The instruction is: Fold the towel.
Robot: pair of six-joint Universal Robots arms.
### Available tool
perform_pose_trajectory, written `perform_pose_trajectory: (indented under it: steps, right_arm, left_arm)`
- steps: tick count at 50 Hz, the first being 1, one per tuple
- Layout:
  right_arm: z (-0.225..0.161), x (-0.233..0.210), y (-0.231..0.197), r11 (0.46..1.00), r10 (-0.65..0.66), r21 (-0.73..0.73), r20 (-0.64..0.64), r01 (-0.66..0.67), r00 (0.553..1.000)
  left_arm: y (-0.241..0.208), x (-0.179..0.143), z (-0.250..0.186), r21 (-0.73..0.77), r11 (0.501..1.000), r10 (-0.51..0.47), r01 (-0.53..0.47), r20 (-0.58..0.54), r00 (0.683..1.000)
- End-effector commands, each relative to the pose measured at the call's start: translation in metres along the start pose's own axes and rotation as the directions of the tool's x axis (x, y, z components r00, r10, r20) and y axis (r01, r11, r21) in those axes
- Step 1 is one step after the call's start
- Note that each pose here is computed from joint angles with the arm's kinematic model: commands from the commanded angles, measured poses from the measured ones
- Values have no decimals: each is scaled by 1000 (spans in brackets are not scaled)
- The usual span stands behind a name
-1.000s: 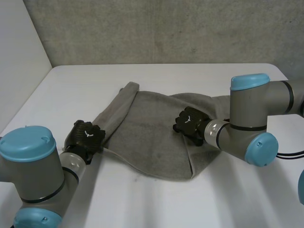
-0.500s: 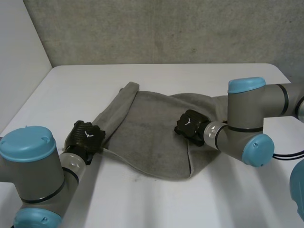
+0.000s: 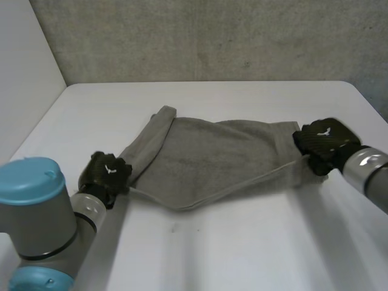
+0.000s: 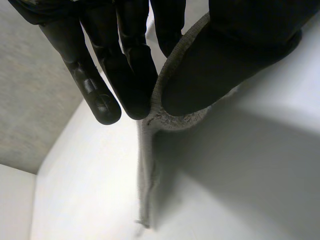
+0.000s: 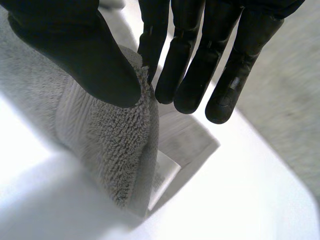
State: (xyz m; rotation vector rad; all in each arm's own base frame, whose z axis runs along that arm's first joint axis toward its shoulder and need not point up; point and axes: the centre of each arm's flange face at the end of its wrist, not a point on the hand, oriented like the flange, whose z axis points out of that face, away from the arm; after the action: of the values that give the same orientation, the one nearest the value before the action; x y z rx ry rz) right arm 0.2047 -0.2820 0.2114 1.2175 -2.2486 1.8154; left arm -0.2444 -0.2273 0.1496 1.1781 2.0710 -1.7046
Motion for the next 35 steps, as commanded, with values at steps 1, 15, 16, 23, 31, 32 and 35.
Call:
perform_pose_trajectory:
  steps: [1,15,16,23,31,32,35]
  right_arm:
    - [-63,24,-53,976,-45,202,-165,79,985]
    - [-123,59,-108,969,-55,219,-267,117,962]
    - [-123,59,-108,969,-56,219,-267,117,962]
    - [-74,57,-71,989,-140,35,-152,146,979]
    - [-6,29,-42,987,-134,-87,-11,133,991]
    - [5,25,-41,984,-147,-105,-16,145,989]
    - [16,23,-41,982,-159,-112,-30,155,987]
  left_arm:
    - [-57,-50,-39,160,987,-9,-12,130,991]
    - [-125,-112,-110,278,940,106,-196,308,945]
    - [-125,-112,-110,278,940,106,-196,308,945]
    - [-97,-85,-60,128,972,180,-199,147,973]
    - [-57,-49,17,-22,976,215,-215,-11,977]
    - [-55,-45,31,-30,976,217,-218,-21,976]
    - [-55,-44,43,-27,975,218,-219,-17,976]
